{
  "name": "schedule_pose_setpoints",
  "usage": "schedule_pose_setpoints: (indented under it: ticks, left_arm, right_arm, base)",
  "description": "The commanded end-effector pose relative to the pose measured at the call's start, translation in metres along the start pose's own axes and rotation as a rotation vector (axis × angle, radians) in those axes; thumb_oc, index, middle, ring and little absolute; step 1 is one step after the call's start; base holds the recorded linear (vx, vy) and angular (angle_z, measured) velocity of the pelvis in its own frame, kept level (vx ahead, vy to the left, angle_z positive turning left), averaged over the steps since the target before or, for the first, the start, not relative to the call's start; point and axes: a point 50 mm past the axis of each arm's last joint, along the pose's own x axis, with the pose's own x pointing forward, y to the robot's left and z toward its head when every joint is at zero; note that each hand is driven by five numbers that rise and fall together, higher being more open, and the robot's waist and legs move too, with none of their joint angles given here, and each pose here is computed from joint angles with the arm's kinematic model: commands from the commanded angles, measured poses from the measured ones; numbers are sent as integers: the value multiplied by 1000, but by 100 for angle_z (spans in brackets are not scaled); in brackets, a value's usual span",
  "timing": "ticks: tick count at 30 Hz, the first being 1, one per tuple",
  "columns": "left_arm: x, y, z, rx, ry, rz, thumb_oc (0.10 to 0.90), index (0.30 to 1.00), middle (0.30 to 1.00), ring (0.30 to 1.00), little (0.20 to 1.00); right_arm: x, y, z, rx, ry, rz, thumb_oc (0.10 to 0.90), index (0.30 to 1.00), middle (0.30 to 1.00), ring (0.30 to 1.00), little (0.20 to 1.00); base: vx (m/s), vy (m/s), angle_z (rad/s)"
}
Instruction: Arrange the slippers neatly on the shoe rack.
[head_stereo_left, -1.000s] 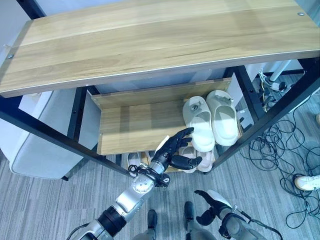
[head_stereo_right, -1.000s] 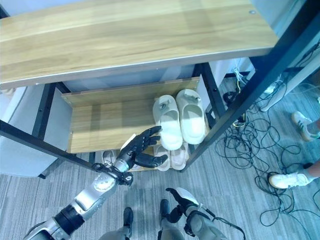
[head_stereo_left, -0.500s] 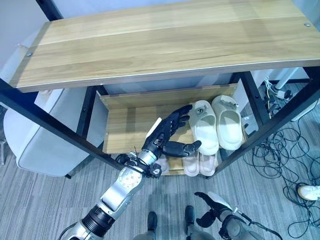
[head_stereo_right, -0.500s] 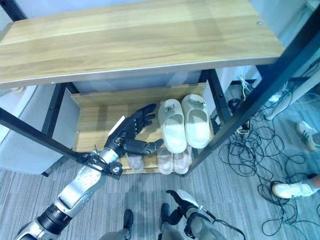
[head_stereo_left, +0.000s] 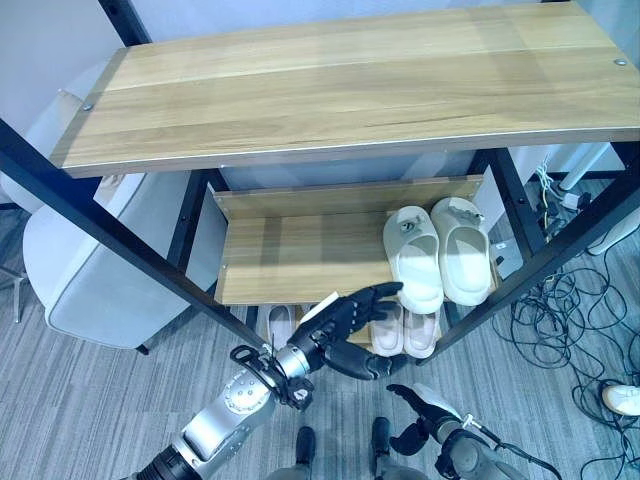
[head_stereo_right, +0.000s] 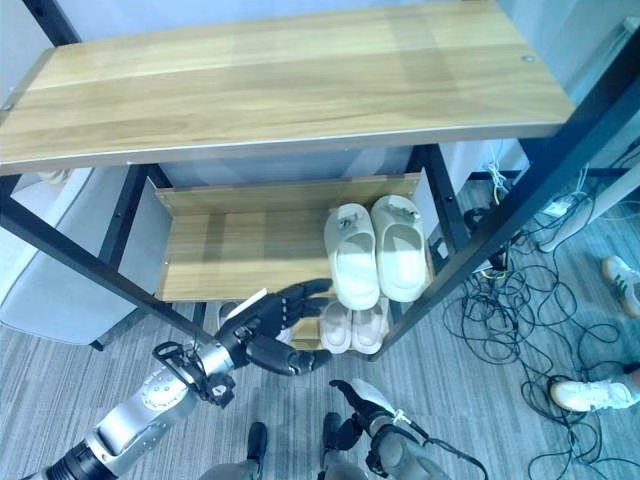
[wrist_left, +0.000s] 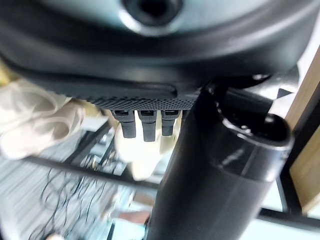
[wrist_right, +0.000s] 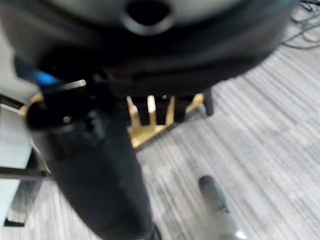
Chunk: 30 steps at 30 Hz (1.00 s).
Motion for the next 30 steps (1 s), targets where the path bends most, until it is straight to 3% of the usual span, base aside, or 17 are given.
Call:
schedule_pose_setpoints:
  ticks: [1,17,30]
  left_arm:
    - [12,-13,30,-9,-186,-91,800,900,900,900,900]
    - [30,-25,14,19,-131,-133,800,900,900,900,900]
    - [55,-15,18,140,-156,-26,800,900,900,900,900]
  right_arm:
    - [-1,-7,6,10,-58,-37,800,900,900,900,900]
    - [-7,-13,-6,10,-31,-65,800,900,900,900,900]
    - [-8,-24,3,18,-74,-114,800,900,900,900,900]
  base:
    - [0,0,0]
    - [-5,6,-10]
    - [-18,0,-8]
